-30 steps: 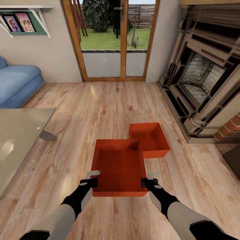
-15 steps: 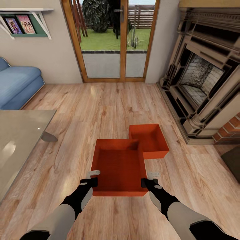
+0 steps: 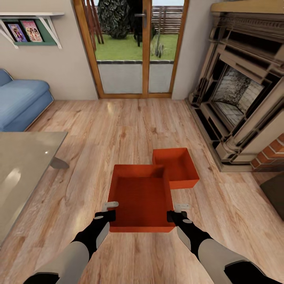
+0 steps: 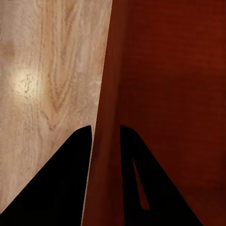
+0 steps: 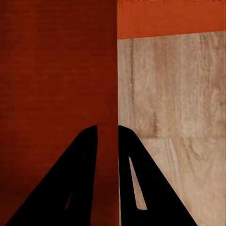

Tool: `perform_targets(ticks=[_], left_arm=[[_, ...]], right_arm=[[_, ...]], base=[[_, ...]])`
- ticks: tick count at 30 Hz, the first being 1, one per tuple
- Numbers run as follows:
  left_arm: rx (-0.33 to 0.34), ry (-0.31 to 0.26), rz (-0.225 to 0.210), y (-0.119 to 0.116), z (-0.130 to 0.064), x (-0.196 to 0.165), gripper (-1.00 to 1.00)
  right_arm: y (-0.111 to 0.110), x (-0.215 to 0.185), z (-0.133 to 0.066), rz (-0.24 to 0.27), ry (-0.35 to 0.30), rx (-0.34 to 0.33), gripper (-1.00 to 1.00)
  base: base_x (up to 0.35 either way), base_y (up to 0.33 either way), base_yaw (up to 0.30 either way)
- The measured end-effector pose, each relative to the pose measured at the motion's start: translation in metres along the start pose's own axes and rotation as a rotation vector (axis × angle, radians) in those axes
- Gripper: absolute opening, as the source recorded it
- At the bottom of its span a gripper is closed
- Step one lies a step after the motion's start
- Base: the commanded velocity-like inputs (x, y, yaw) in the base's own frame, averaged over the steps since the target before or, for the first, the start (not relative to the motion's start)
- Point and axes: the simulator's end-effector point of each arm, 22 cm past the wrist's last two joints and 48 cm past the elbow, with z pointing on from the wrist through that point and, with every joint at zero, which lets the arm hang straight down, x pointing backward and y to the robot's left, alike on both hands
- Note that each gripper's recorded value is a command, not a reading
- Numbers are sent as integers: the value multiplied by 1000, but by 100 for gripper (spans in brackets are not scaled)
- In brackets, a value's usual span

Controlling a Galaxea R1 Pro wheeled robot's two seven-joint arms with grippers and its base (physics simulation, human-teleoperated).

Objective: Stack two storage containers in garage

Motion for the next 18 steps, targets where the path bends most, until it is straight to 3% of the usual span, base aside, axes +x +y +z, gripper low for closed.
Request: perform_targets(ticks=[18], left_arm=[[0,-1,0,2,-25,-12,-100]], right_arm=[[1,-14,-24,1,-2,1,-100]], base=[[0,0,0]])
